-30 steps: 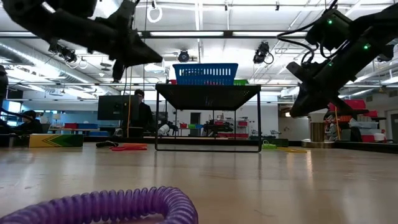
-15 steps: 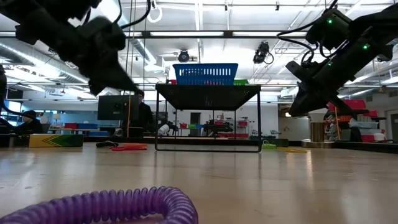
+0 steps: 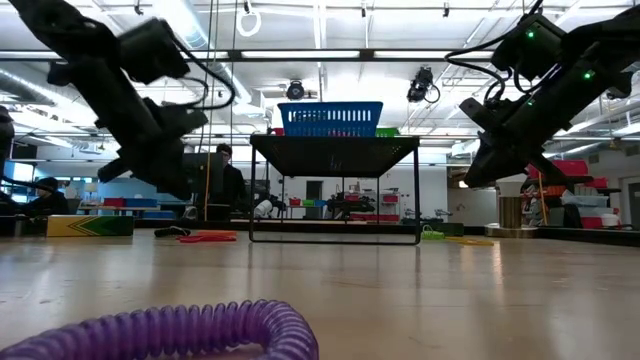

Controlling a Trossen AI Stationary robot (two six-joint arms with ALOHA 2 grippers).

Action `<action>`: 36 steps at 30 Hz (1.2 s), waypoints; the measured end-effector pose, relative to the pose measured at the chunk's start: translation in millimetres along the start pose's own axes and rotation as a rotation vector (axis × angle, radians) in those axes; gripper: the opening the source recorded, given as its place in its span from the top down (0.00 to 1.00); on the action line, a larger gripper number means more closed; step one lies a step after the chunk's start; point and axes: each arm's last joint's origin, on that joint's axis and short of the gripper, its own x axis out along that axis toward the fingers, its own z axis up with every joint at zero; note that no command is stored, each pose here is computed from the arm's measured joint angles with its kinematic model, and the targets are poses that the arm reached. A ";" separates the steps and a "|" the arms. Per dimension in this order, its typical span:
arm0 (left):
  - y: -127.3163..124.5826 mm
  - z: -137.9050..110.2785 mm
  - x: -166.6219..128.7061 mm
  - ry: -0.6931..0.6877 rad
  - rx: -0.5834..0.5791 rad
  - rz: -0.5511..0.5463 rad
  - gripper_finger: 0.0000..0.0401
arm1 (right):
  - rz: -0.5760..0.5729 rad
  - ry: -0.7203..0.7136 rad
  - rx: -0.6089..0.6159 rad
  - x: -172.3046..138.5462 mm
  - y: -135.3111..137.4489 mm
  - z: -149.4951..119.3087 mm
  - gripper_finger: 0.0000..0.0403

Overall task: Pick & Place Office Desk Supplies
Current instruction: Put the black spring keychain into the blue bin on the shelf

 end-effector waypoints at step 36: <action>35.0 18.3 36.2 0.236 0.292 0.107 0.97 | 0.150 -0.072 -0.587 -4.2 16.9 0.0 0.98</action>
